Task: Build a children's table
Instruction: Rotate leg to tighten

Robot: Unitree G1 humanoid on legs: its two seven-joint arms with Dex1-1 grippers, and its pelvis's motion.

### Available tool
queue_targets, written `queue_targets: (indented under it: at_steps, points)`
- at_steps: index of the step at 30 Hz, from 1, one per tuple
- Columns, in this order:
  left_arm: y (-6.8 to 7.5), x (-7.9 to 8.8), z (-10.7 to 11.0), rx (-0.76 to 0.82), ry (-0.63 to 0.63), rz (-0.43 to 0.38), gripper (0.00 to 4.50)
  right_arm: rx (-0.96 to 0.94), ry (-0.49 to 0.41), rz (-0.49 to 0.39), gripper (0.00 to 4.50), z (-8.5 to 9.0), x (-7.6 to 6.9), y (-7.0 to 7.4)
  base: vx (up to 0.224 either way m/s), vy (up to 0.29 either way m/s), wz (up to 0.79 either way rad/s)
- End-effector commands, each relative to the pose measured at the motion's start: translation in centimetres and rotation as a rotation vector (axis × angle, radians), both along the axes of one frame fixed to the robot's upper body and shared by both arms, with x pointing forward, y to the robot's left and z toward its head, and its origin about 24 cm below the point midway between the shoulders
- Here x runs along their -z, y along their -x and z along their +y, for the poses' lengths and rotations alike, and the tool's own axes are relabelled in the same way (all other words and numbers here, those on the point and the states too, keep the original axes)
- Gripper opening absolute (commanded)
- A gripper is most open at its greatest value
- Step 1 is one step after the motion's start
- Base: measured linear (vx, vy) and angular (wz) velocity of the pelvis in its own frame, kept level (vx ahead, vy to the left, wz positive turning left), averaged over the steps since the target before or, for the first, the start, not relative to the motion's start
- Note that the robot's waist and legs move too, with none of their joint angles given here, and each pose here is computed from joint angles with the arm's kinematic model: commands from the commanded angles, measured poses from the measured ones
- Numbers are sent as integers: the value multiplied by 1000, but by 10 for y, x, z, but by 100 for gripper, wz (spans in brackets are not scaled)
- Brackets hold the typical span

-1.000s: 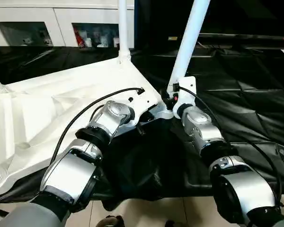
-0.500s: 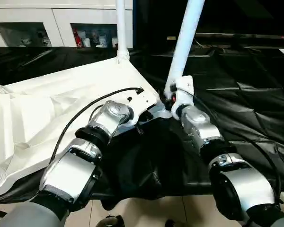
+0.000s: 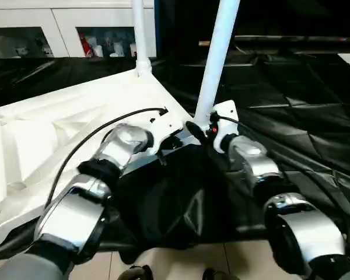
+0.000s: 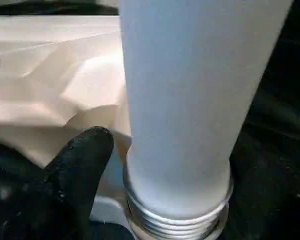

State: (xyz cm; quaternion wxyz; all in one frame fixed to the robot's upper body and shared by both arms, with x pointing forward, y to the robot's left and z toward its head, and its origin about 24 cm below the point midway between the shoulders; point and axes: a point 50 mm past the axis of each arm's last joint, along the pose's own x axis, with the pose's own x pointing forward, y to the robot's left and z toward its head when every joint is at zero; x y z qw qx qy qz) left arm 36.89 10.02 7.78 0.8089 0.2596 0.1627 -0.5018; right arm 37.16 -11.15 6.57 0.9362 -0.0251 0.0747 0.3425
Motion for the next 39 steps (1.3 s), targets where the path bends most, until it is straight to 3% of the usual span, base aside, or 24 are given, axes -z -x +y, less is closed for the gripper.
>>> queue_targets:
  at_steps: [1, 3, 5, 9, 15, 22, 27, 33, 39]
  points:
    - [9, 2, -6, 150, -7, 4, 0, -169, 31, -13, 381, 3, 0, 9, 69, -28, 5]
    - [11, 3, -4, 168, -8, 15, 0, -212, 49, -19, 381, -1, 0, 11, 68, -33, 4]
    - [20, 6, 0, 266, 5, 37, 0, -328, 108, -32, 381, -18, 1, 21, 52, -41, 2]
    - [28, 11, 5, 338, 11, 78, 0, -411, 117, -31, 381, -34, -4, 32, 0, 0, 0]
    - [34, 12, 14, 394, 1, 99, 0, -515, 132, -20, 381, -46, -8, 48, -25, 7, 1]
    - [36, 12, 19, 417, -8, 108, 0, -564, 148, -14, 381, -46, -7, 55, 0, 0, 0]
    - [35, 11, 21, 415, -11, 104, 0, -562, 154, 6, 318, -44, -5, 56, 0, 0, 0]
    - [35, 12, 22, 411, -16, 105, 0, -569, 180, 29, 278, -43, 1, 58, 0, 0, 0]
    - [35, 14, 22, 397, -18, 103, 0, -526, 172, 54, 267, -44, 7, 59, 0, 0, 0]
